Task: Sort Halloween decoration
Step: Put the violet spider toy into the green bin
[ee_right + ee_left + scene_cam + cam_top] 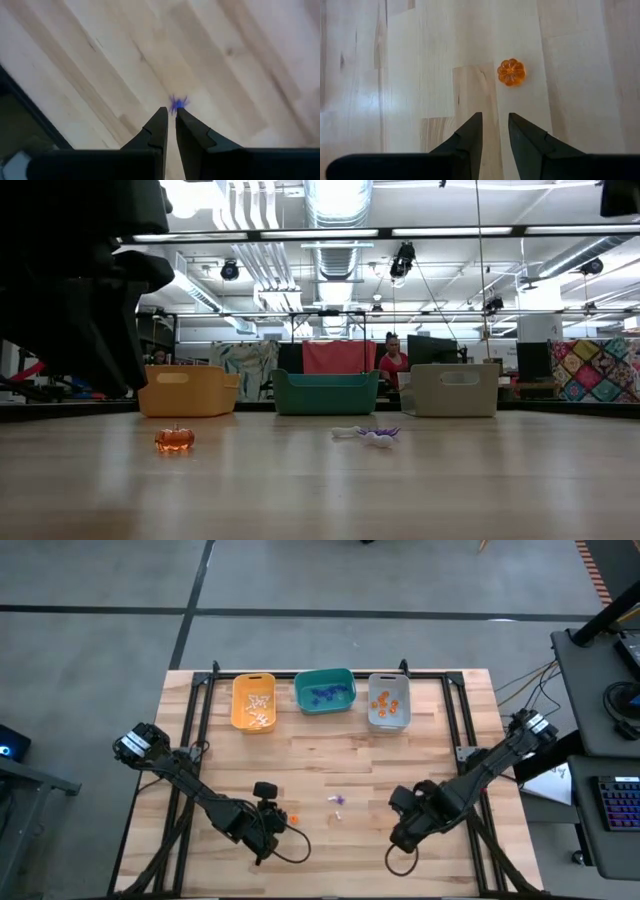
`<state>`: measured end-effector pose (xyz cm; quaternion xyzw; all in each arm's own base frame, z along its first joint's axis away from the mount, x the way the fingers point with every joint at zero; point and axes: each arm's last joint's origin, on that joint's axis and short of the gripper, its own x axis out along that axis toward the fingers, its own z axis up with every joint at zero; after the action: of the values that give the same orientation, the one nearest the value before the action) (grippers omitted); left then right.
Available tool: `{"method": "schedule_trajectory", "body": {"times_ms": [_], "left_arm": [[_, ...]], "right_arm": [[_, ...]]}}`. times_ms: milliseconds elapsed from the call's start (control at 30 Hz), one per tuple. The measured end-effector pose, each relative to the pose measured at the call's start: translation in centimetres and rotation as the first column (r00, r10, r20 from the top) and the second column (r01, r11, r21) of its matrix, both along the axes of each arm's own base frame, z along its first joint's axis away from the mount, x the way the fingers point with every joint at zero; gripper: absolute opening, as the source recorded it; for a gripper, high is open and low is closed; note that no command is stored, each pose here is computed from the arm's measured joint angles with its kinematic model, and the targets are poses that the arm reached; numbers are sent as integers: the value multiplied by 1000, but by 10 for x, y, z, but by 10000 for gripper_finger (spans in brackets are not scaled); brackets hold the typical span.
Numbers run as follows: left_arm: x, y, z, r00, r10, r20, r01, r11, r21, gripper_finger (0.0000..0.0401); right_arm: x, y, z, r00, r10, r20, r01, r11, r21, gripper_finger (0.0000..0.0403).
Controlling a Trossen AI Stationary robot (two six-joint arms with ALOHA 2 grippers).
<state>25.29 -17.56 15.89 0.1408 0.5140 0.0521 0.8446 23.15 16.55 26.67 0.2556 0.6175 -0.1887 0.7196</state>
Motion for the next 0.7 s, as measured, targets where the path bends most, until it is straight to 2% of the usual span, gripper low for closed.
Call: {"method": "schedule_trajectory", "body": {"times_ms": [300, 567, 700], "left_arm": [[0, 0, 0, 1000, 9, 1, -9, 1000, -4, 76], [-2, -1, -1, 1000, 20, 5, -20, 1000, -13, 76], [-2, -2, -1, 1000, 24, 6, -24, 1000, -16, 76]], "right_arm": [[15, 14, -40, 976, 13, -218, 0, 998, 59, 39], [21, 16, -59, 960, 53, -276, -44, 998, 37, 114], [19, 12, -69, 956, 53, -287, -58, 998, -7, 154]]}}
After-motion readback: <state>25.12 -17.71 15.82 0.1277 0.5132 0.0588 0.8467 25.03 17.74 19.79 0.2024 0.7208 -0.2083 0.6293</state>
